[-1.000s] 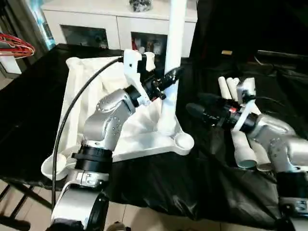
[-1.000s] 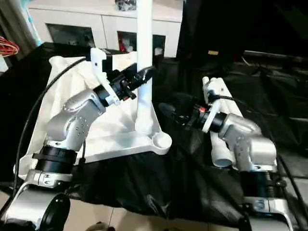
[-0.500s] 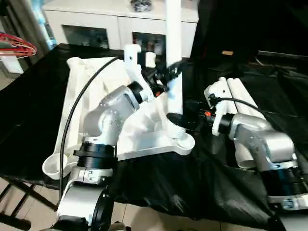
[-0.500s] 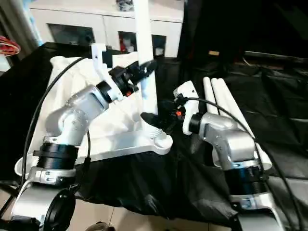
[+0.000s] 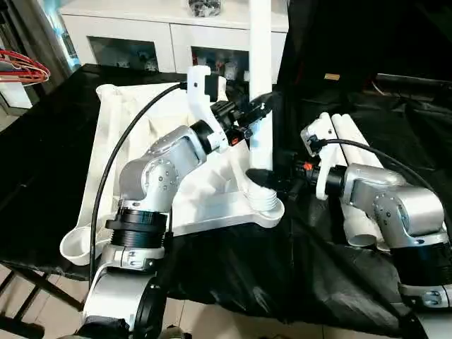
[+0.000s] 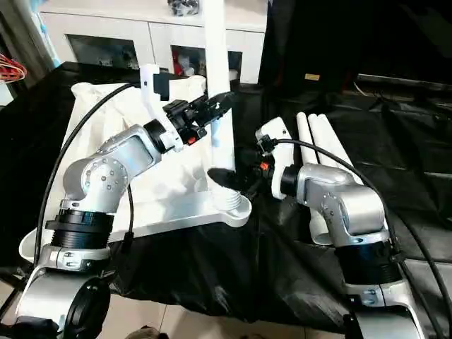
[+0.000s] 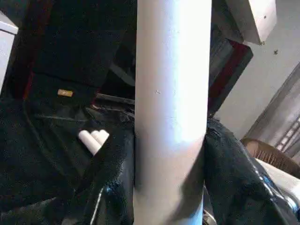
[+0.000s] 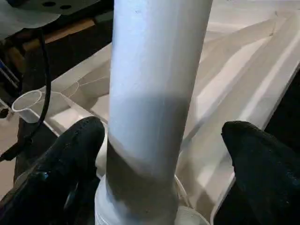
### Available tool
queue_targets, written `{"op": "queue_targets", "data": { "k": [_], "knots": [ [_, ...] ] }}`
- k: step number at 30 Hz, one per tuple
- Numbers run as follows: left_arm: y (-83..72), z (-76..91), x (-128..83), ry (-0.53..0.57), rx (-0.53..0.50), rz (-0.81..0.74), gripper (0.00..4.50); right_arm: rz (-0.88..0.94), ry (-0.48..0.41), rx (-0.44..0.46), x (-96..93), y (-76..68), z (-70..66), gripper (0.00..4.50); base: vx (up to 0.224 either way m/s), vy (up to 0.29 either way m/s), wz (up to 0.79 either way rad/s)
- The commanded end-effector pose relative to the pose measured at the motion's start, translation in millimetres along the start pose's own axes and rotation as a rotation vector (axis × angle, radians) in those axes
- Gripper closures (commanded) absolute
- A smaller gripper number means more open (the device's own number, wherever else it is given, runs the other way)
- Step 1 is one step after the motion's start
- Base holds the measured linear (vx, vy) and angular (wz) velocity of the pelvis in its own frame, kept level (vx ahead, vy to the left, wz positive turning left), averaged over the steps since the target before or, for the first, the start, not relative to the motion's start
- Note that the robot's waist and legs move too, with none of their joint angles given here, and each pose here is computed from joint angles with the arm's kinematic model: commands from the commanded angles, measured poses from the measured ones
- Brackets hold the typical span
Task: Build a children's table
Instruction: Insert table leg to table base
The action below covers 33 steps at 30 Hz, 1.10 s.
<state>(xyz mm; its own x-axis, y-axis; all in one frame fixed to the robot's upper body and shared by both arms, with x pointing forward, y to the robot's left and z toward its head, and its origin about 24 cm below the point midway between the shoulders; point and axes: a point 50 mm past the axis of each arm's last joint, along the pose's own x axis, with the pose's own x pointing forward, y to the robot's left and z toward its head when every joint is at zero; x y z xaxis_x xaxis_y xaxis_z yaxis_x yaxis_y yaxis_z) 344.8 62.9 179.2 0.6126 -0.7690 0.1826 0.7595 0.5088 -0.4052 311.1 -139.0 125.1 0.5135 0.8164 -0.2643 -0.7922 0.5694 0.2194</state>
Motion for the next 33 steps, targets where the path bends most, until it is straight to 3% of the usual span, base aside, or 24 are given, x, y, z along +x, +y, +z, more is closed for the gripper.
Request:
{"op": "queue_targets", "data": {
  "k": [1,27,30,33],
  "knots": [
    [-4.7,5.4,1.9,-0.004,0.032,-0.014,2.71,0.003,-0.008,-0.017,-1.3,2.3,6.8,0.0,0.0,0.0,0.0],
    [-5.3,5.4,1.7,-0.003,0.029,-0.013,2.71,0.005,0.002,-0.006,-1.4,3.2,6.6,0.0,0.0,0.0,0.0],
    [-15.6,0.7,4.3,0.054,0.178,-0.05,2.71,0.073,0.011,0.003,13.9,8.9,6.7,0.0,0.0,0.0,0.0],
    [-16.0,-0.5,4.1,0.058,0.181,-0.054,2.71,0.087,0.006,0.009,14.3,10.0,6.9,0.0,0.0,0.0,0.0]
  ]
}}
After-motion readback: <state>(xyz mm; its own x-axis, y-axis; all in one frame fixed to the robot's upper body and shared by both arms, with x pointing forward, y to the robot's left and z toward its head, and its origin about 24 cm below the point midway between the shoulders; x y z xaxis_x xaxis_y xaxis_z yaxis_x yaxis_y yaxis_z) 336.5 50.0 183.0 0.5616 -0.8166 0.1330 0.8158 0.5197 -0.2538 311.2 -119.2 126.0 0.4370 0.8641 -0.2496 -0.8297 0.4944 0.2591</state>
